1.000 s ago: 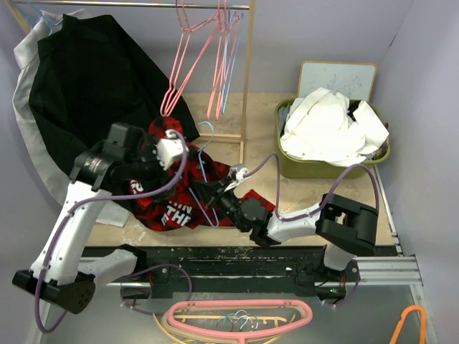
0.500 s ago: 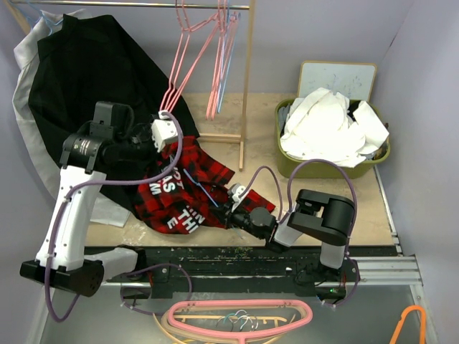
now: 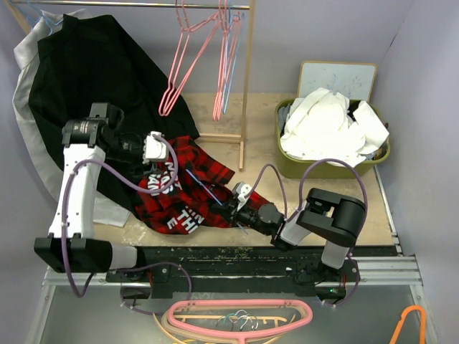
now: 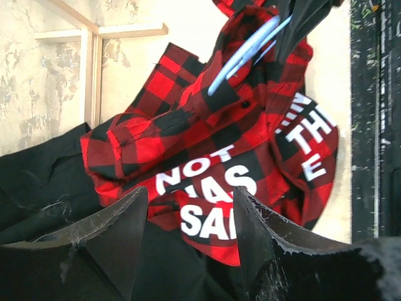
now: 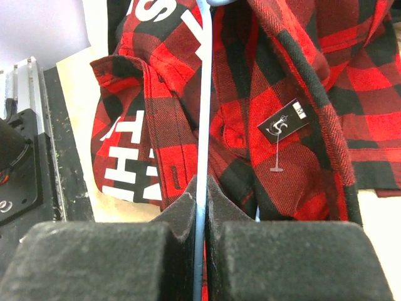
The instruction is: Place the shirt on the hanger
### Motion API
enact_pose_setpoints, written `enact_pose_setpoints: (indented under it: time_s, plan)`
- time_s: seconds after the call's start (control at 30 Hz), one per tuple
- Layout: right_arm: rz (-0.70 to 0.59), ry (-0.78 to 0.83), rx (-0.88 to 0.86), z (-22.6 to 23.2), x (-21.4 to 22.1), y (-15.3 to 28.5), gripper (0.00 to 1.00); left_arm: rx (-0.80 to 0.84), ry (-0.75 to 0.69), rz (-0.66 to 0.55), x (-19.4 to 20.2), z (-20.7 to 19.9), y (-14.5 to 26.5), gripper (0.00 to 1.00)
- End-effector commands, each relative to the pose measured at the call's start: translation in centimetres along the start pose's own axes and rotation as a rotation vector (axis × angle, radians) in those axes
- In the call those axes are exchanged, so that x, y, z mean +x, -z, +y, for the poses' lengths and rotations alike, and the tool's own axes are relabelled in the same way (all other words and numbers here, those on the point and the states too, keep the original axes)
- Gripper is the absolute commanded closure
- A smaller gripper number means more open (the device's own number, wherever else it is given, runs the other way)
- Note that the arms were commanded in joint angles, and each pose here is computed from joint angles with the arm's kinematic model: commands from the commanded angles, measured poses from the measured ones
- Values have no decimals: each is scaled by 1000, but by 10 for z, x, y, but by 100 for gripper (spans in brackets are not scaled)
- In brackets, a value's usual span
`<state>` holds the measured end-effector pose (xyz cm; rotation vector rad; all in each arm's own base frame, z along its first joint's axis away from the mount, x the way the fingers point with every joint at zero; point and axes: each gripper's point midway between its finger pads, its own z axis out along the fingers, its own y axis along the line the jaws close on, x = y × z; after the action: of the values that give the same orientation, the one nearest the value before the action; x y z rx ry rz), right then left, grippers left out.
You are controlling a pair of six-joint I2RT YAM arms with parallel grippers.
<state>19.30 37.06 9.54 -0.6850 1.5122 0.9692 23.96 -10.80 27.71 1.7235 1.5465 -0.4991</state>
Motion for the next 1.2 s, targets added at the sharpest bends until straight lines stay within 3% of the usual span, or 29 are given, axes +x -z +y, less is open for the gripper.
enact_pose_setpoints:
  time_s: [0.0,0.17,0.37,0.57,1.17]
  plan:
    - [-381,29,-101,21,-105,11,100,30,-148,-137,-1,16,-12,39]
    - [-383,23,-124,25,-108,15,100,129,-104,-156,9,18,-39,33]
    - [-387,14,-129,26,-110,13,100,207,-149,-195,3,15,-62,31]
    - [-401,10,-117,24,-115,15,100,224,-79,-263,-1,28,-74,38]
    - [-434,1,-107,21,-127,13,100,349,-61,-309,0,11,-111,41]
